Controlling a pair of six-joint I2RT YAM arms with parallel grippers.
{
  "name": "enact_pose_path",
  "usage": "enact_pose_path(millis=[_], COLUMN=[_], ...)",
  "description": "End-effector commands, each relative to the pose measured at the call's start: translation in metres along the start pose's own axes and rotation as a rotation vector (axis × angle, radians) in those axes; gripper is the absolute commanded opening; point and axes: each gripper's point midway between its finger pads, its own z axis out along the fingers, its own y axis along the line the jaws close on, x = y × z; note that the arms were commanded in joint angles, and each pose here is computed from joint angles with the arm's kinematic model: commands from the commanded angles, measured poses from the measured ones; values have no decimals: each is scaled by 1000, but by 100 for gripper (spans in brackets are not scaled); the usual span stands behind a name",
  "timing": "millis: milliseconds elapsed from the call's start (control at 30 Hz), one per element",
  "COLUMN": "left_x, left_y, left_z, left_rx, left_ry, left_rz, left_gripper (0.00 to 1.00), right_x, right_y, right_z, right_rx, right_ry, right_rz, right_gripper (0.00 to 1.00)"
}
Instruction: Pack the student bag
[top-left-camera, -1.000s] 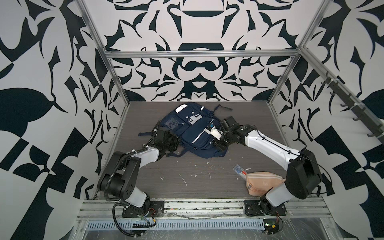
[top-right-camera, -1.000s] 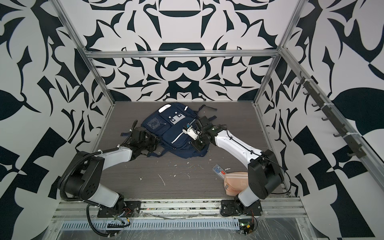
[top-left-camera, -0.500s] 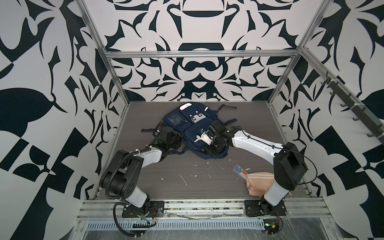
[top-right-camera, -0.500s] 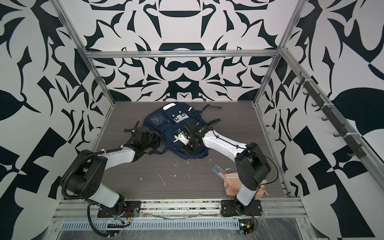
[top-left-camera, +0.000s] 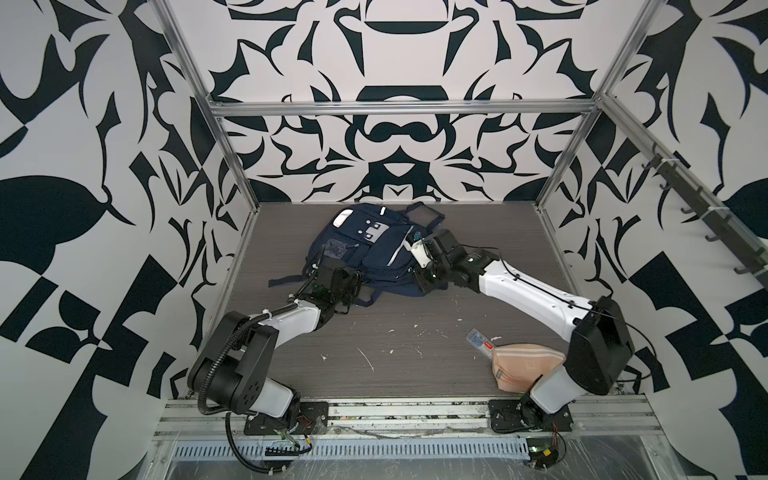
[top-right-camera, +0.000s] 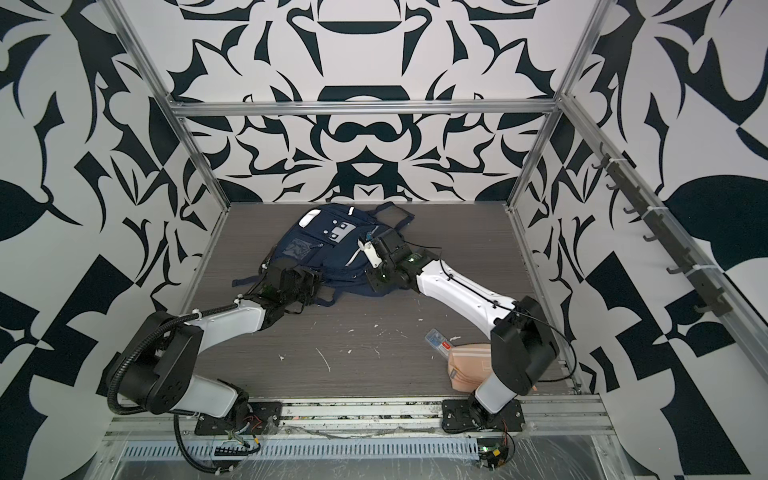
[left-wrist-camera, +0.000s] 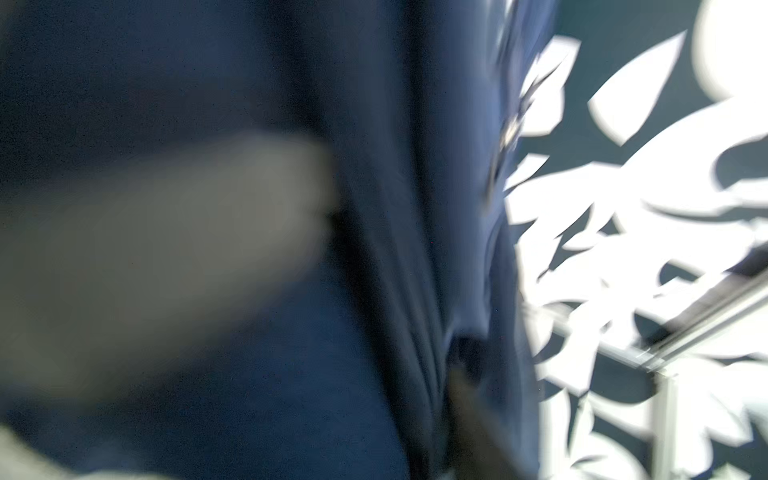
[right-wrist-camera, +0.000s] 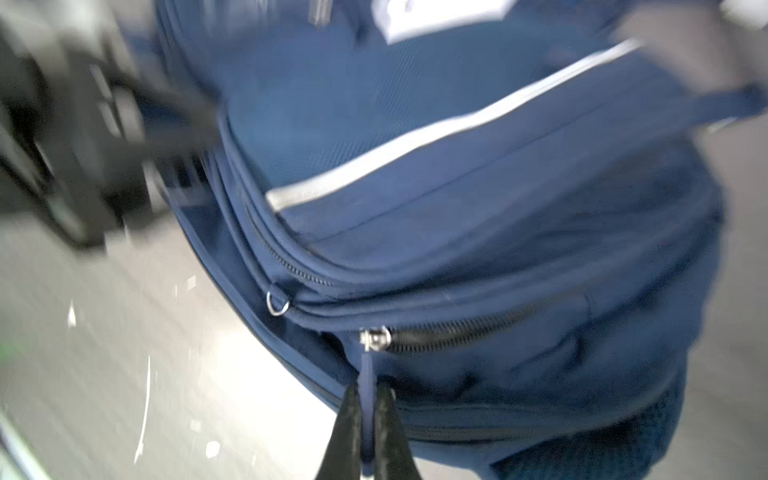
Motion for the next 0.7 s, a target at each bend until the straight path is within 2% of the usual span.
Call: enact_pose_path(millis=[0,100,267,333,500,667], left_x=[36,25,-7,-27,-84,-121], left_y=[-1,11,11,8,11,3], left_z=[-22,-49,-99,-109,-100,-61], left_rx=[-65,-160,-222,-250,-389,-349], left_ry=[177,159,86,61,70,114], left_rz=[159,282,420,484,631,666], left_gripper=[99,99,99,100,99,99], right_x=[-46,-33,-25,-25,-27,-27], right_y=[-15,-32,-52,-57,-60,-60], right_z=[-19,-19,-18,-17,-14,-10], right_rx=[11,16,6,5,-8,-17], right_ry=[-219,-192,-160,-150,-136,-119], right_rz=[4,-3,-19,-29,-54,-76], right_gripper=[0,0,0,0,0,0])
